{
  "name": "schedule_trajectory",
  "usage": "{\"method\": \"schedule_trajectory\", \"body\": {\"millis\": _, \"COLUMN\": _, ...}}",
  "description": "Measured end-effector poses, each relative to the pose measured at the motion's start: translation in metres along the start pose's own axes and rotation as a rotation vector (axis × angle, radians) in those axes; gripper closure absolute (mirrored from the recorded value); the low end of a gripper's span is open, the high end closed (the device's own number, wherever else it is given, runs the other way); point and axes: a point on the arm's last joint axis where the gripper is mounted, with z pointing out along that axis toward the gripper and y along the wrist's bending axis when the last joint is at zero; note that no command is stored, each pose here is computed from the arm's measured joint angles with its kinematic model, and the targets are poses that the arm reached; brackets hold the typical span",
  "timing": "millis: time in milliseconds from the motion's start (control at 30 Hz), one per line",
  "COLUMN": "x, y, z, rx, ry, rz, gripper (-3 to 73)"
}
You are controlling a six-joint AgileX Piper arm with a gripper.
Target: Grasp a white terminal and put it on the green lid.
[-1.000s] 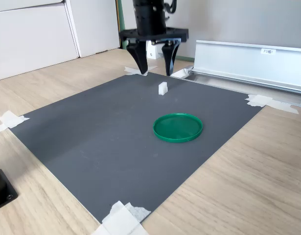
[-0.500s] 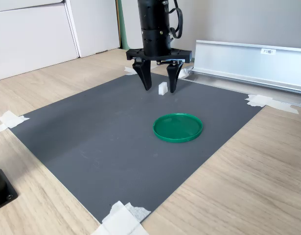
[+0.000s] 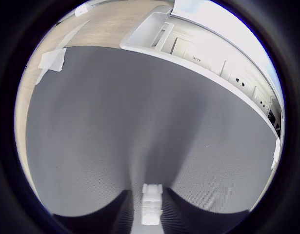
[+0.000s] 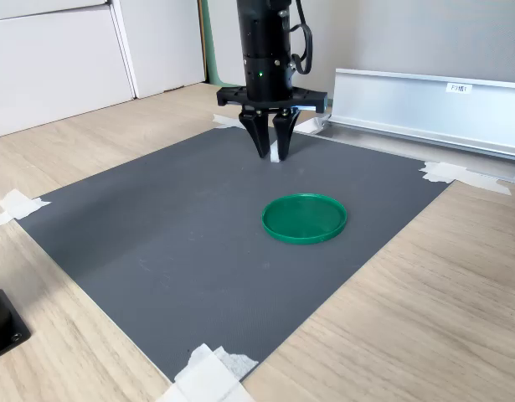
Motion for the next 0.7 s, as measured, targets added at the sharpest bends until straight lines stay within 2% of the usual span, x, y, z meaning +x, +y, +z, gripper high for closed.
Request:
{"method": "schedule_trajectory", "body": {"millis": 67, "x": 0.000, "y": 0.000, "z": 0.000, "rx": 0.000, "ry": 0.001, "rz": 0.000, "gripper": 57.4}}
{"method": "schedule_trajectory", "body": {"millis": 133, "x": 0.000, "y": 0.000, "z": 0.000, "rx": -0.002, "ry": 0.005, "rz": 0.000, "gripper": 60.6}}
{"method": "schedule_trajectory", "body": {"millis": 267, "x": 0.003, "y": 0.002, "z": -0.010, "rx": -0.011, "ry": 0.029, "rz": -0.002, "gripper": 60.6}}
{"method": "schedule_trajectory", "body": {"millis": 433, "x": 0.011, "y": 0.004, "z": -0.044, "rx": 0.012, "ry": 0.010, "rz": -0.048, "gripper": 60.6}}
{"method": "schedule_trajectory", "body": {"millis": 567, "x": 0.030, "y": 0.008, "z": -0.057, "rx": 0.032, "ry": 0.038, "rz": -0.115, "gripper": 60.6}}
{"method": "schedule_trajectory", "body": {"millis": 700, "x": 0.061, "y": 0.000, "z": -0.055, "rx": 0.034, "ry": 0.114, "rz": -0.094, "gripper": 60.6}}
